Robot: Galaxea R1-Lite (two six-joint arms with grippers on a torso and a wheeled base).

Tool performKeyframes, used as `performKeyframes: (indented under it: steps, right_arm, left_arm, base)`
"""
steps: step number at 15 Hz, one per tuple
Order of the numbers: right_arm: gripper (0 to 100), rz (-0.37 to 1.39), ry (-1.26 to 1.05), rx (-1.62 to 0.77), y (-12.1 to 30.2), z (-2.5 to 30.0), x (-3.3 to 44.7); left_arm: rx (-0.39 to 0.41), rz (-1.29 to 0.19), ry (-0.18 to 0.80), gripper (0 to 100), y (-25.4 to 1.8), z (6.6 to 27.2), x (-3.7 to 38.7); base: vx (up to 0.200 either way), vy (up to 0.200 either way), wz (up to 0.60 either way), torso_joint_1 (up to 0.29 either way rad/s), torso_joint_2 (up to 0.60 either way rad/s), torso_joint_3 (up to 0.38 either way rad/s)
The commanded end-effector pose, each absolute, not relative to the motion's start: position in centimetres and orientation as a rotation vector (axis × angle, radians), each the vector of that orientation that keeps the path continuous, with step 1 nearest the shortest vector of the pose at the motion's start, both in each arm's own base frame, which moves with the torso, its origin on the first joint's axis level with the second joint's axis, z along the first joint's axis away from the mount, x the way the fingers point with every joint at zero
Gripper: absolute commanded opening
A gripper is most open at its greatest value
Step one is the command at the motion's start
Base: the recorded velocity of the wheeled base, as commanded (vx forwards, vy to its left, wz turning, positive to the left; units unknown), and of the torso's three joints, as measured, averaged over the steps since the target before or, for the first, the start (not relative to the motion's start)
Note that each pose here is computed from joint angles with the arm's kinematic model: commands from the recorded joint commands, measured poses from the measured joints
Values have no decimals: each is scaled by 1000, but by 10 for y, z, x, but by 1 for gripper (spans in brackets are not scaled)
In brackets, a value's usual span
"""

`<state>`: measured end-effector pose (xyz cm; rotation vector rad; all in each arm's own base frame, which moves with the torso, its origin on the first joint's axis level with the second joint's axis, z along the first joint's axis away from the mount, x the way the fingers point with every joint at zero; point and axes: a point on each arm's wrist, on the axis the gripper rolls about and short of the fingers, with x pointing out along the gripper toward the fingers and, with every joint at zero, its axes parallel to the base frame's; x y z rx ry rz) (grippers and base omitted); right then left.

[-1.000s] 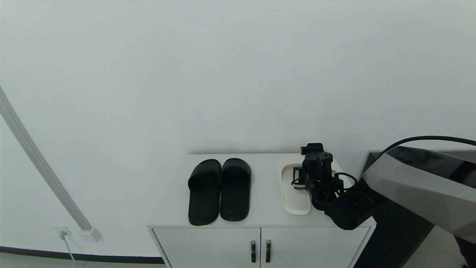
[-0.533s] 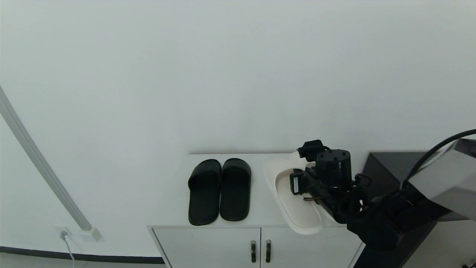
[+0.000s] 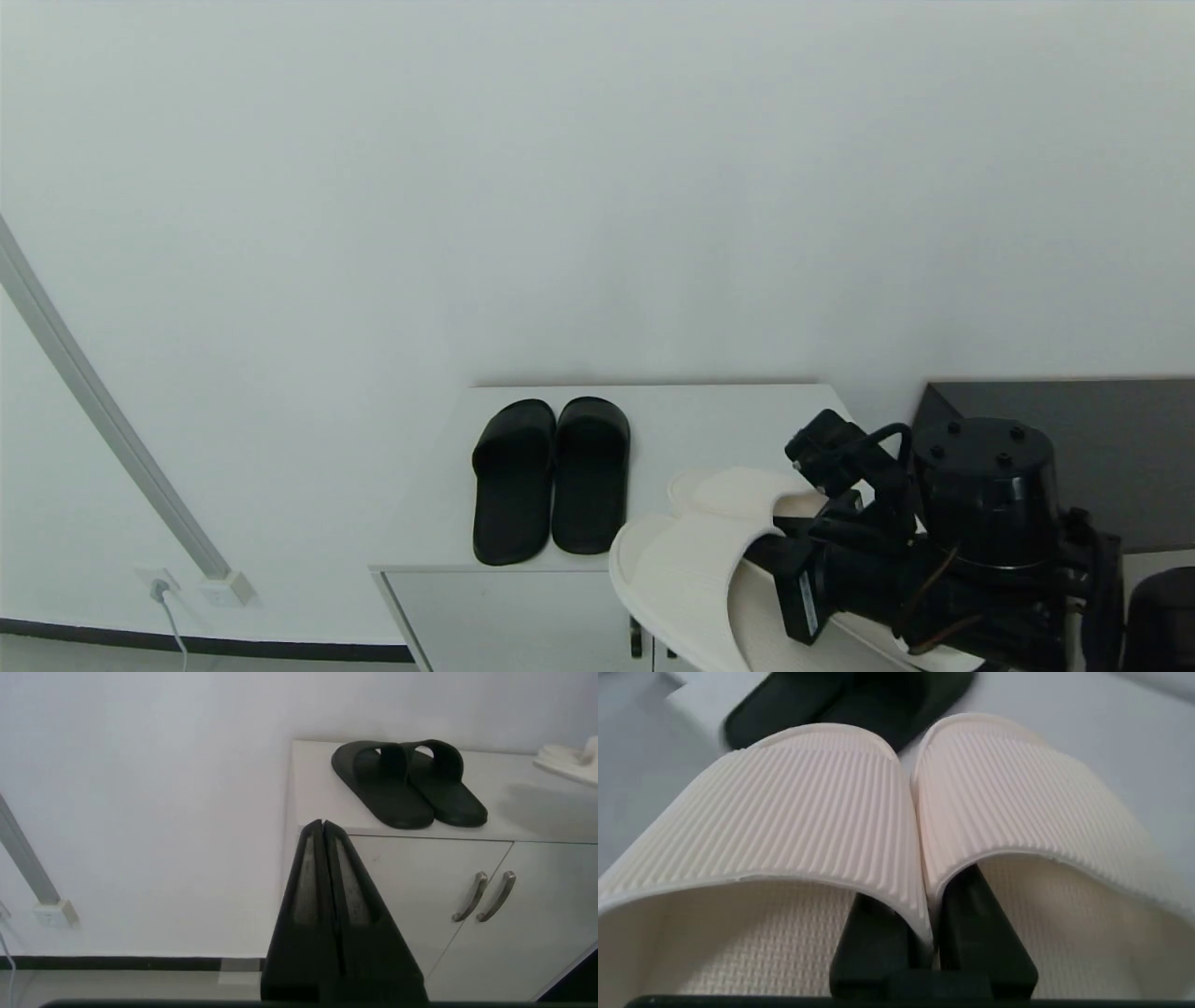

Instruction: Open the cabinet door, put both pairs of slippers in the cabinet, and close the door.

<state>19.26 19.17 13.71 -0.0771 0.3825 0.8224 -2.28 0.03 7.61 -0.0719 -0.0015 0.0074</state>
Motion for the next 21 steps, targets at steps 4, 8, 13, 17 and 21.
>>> performKeyframes:
  steps: [4, 8, 13, 17, 21]
  right_arm:
    - [0, 852, 355, -67, 188, 147, 181]
    - [0, 851, 358, -68, 188, 147, 182]
    - [0, 851, 364, -70, 188, 145, 182]
    - [0, 851, 364, -70, 188, 145, 182]
    - [0, 852, 364, -70, 188, 145, 182]
  left_arm:
    - [-72, 6, 0, 0, 0, 76, -23]
    - [-74, 8, 0, 0, 0, 76, -23]
    - [-74, 8, 0, 0, 0, 76, -23]
    - [-74, 8, 0, 0, 0, 76, -23]
    - [-74, 6, 0, 0, 0, 76, -23]
  base:
    - [0, 0, 0, 0, 0, 0]
    - [-50, 0, 0, 1, -1, 2]
    - [-200, 0, 0, 1, 0, 4]
    - [-150, 0, 0, -2, 2, 4]
    - [0, 0, 0, 0, 0, 0]
